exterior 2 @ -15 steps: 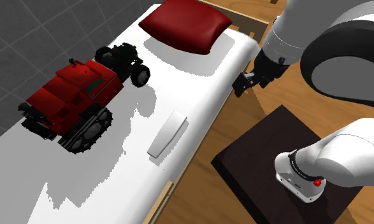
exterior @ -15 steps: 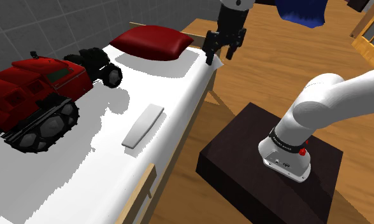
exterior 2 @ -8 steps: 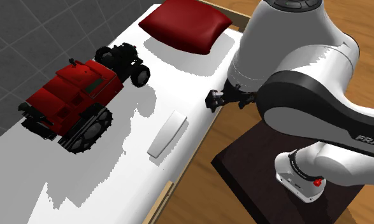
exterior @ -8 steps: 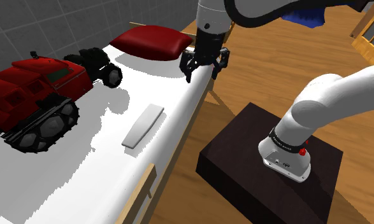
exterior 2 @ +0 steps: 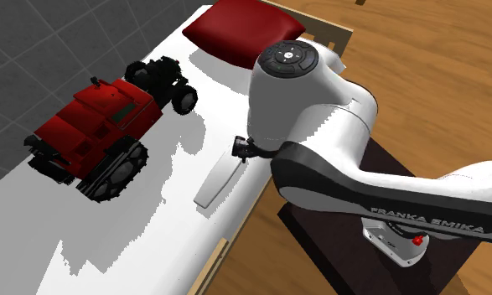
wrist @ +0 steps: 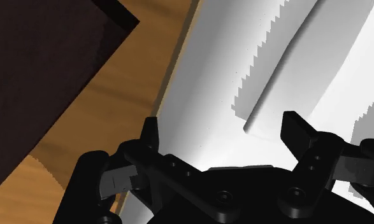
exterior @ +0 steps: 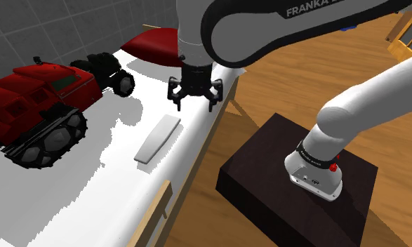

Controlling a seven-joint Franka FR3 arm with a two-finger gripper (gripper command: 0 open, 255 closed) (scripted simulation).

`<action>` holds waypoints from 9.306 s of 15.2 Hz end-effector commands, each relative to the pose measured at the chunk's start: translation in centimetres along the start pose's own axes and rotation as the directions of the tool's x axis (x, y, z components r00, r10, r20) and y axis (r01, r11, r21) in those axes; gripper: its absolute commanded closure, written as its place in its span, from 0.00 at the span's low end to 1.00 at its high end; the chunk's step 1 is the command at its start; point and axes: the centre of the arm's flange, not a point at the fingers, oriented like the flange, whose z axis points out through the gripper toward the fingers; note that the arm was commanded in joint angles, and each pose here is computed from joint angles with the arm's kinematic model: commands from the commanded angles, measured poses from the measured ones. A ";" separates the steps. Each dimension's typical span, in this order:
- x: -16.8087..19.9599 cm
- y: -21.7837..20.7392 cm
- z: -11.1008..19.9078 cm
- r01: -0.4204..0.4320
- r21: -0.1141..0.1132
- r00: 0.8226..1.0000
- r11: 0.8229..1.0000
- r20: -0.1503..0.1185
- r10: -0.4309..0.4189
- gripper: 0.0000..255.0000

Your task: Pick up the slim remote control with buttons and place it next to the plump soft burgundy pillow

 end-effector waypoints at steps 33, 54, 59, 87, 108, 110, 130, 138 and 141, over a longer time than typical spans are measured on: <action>-1.9 -12.3 11.3 -0.390 -0.028 0.921 0.920 0.011 0.390 1.00; -1.6 -12.6 1.3 -0.390 -0.028 0.921 0.920 0.011 0.390 1.00; -1.5 -12.6 -1.4 -0.390 -0.028 0.921 0.920 0.011 0.390 1.00; 17.7 -0.9 -6.5 -0.390 -0.028 0.921 0.920 0.011 0.390 1.00; 41.3 13.7 -6.2 -0.390 -0.028 0.921 0.920 0.011 0.390 1.00; 43.5 15.1 -6.2 -0.390 -0.028 0.921 0.920 0.011 0.390 1.00; 45.3 16.7 3.9 -0.390 -0.028 0.921 0.920 0.011 0.390 1.00; 45.2 16.8 8.1 -0.390 -0.028 0.921 0.920 0.011 0.390 1.00; 45.1 16.8 9.7 -0.390 -0.028 0.921 0.920 0.011 0.390 1.00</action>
